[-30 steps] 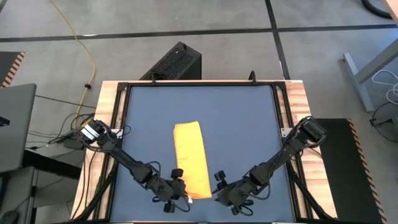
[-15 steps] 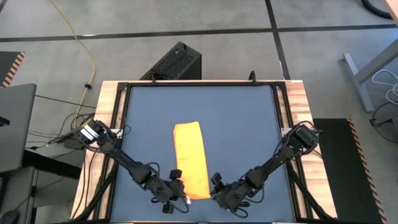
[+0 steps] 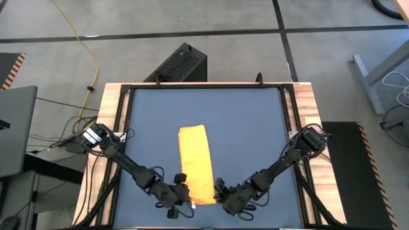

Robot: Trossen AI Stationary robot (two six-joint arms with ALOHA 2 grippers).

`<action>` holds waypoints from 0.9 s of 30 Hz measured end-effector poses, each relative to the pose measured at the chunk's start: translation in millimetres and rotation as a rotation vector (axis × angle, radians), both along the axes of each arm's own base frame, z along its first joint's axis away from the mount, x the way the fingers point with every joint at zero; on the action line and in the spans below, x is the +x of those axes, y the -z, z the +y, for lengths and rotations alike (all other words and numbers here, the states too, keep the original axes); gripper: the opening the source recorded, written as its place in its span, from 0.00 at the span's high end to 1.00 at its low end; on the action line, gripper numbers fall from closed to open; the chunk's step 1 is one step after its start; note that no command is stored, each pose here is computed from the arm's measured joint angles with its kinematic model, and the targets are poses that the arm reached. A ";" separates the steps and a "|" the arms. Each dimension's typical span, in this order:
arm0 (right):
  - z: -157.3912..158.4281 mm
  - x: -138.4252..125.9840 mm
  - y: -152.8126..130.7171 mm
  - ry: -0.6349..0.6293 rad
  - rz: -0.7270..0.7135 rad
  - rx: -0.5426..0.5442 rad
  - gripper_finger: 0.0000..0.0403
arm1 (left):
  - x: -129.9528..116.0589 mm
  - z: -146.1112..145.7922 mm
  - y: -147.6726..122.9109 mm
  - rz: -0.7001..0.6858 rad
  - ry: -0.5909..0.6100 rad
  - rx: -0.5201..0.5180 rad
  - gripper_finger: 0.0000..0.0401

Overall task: Roll towel
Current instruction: Roll the orange microfiber towel

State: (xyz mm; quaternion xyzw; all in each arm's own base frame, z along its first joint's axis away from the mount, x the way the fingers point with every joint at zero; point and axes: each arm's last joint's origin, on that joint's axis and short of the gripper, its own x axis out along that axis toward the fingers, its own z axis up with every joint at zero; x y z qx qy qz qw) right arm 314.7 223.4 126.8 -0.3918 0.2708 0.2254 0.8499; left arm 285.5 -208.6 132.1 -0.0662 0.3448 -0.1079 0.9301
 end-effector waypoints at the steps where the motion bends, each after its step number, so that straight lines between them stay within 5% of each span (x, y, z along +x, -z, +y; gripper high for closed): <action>1: -0.9 0.7 0.3 -0.002 -0.001 -0.006 0.65 | 0.0 0.0 0.0 0.000 0.000 0.000 1.00; 10: 4.1 15.4 24.1 -0.060 0.015 -0.063 0.65 | -1.3 -1.4 0.2 0.005 0.007 -0.007 1.00; 27: 29.7 -9.8 -9.2 0.068 -0.040 -0.034 0.69 | -5.6 -7.3 0.1 0.006 0.020 -0.014 1.00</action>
